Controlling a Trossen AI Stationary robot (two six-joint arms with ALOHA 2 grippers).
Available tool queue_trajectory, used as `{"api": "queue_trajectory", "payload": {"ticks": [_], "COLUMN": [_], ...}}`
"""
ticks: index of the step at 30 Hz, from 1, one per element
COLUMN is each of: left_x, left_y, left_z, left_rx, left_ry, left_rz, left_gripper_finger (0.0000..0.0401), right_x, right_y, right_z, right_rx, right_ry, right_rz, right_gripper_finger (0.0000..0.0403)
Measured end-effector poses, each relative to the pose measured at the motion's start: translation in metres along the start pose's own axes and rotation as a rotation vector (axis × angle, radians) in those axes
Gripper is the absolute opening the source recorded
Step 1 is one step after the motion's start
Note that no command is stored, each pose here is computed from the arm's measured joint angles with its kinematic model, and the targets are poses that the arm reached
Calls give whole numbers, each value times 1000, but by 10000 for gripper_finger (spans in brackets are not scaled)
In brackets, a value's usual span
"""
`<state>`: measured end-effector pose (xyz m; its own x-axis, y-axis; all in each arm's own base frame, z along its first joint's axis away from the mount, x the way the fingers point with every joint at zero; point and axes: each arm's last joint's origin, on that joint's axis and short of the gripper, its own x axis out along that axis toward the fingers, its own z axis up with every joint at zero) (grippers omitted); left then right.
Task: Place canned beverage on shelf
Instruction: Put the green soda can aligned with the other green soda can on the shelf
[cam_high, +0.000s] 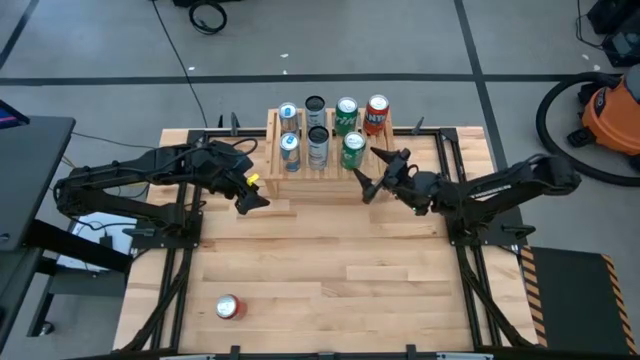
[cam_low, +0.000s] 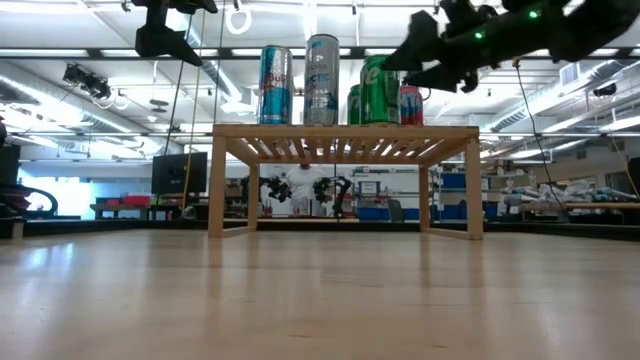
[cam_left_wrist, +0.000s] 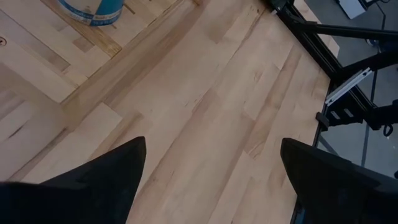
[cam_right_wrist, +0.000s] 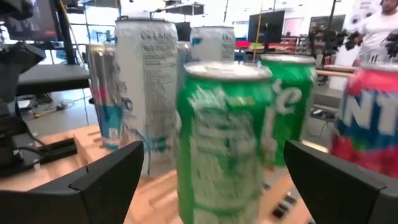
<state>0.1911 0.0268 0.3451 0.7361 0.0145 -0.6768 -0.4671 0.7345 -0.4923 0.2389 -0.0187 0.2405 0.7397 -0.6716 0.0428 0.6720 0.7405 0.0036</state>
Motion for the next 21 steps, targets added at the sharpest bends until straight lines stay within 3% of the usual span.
{"api": "queue_trajectory", "payload": {"ticks": [3,8,21], "left_x": [0,0,0], "left_y": [0,0,1], "left_z": [0,0,-1], "left_rx": [1,2,16], "left_ry": [0,0,15], "left_rz": [0,0,9], "left_gripper_finger": [373,373,373], "right_x": [12,32,49], "right_y": [7,16,27], "right_z": [6,11,1], "right_rx": [-37,-68,-38], "right_ry": [-3,14,39], "right_rz": [-31,-186,-255], "right_gripper_finger": [396,396,394]}}
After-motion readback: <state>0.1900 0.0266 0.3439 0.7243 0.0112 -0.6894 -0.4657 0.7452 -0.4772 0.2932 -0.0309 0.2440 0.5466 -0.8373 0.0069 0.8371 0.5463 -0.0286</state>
